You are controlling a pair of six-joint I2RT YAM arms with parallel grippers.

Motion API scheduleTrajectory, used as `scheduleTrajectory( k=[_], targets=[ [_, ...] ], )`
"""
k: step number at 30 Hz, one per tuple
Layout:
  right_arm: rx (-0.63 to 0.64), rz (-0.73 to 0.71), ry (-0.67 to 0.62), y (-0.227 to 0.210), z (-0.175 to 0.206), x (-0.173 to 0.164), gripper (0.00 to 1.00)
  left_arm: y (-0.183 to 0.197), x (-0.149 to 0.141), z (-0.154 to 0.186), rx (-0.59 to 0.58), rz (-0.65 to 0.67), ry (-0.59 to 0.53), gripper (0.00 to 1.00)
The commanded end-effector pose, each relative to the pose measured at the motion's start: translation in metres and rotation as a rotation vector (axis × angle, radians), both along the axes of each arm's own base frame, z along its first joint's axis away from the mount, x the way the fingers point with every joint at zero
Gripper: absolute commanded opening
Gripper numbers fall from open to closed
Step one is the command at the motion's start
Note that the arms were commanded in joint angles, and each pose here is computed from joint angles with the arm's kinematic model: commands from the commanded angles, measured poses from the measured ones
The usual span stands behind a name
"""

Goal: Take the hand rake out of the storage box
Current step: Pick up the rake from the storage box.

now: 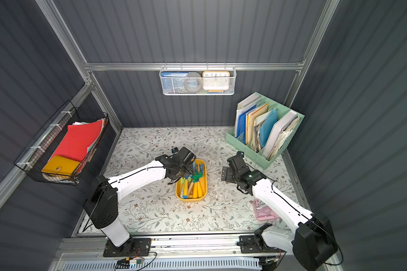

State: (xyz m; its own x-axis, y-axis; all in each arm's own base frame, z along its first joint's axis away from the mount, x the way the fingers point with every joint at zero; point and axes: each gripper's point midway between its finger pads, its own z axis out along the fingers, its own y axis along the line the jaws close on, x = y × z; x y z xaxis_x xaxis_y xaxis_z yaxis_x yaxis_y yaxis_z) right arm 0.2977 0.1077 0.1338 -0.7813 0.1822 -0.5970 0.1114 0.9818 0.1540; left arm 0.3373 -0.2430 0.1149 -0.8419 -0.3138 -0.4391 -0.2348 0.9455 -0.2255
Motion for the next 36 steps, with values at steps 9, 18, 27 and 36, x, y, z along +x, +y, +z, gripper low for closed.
scheduleTrajectory(
  k=[9, 18, 27, 36],
  targets=[
    [0.029, 0.008, 0.013, 0.008, 0.002, 0.001, 0.99, 0.005, -0.036, -0.014, 0.009, -0.021, 0.098, 0.61],
    [0.025, 0.011, 0.043, 0.01, -0.009, 0.001, 0.99, 0.003, -0.04, -0.031, 0.026, -0.04, 0.124, 0.48],
    [0.027, 0.008, 0.049, 0.01, -0.012, 0.0, 0.99, 0.003, -0.044, -0.042, 0.018, -0.048, 0.14, 0.43],
    [0.034, 0.006, 0.061, 0.012, -0.015, 0.001, 0.99, -0.002, -0.045, -0.044, 0.003, -0.076, 0.142, 0.37]
  ],
)
